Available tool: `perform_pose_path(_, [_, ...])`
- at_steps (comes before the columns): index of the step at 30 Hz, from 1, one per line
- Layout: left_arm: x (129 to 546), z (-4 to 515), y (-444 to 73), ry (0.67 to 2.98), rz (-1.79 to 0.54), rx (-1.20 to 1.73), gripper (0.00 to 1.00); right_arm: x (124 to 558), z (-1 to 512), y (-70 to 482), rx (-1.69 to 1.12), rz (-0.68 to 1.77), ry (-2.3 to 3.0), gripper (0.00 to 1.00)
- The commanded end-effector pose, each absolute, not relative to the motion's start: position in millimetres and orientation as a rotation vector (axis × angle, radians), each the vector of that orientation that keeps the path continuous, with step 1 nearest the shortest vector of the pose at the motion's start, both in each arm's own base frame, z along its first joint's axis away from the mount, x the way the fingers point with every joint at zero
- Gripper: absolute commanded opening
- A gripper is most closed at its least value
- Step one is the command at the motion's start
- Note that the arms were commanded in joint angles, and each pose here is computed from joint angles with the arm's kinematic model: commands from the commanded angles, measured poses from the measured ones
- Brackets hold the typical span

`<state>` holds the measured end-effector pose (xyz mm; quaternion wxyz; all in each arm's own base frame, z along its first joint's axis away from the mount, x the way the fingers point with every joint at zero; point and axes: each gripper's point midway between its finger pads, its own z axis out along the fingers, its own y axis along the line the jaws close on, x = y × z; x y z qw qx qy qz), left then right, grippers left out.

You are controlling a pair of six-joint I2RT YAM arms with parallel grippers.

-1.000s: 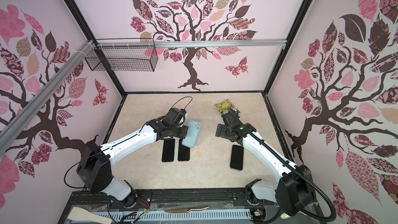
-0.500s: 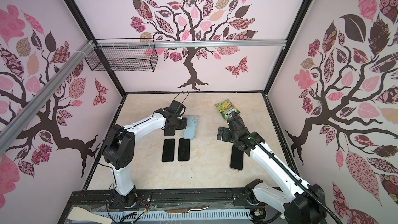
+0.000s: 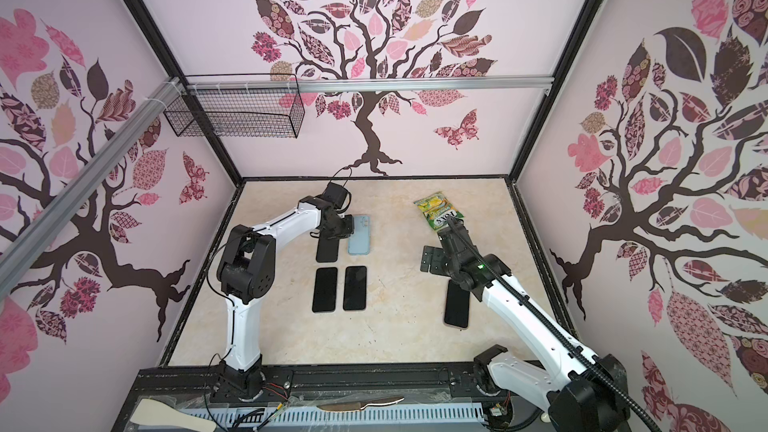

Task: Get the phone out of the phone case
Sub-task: 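Lay the light blue case down with left gripper while right moves to pink-cased phone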

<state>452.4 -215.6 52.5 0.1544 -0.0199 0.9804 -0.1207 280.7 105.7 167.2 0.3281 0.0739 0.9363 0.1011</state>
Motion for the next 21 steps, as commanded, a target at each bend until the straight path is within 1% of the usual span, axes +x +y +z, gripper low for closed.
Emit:
perform_pose_path(1, [461,59,-214,2.804,-0.320,-0.071,0.00,279,169,99,0.196,0.227,2.451,1.00])
perform_pose_path(21, [454,41,-203,2.865,-0.245,-0.068,0.00,278,159,102,0.189,0.230,2.491,1.00])
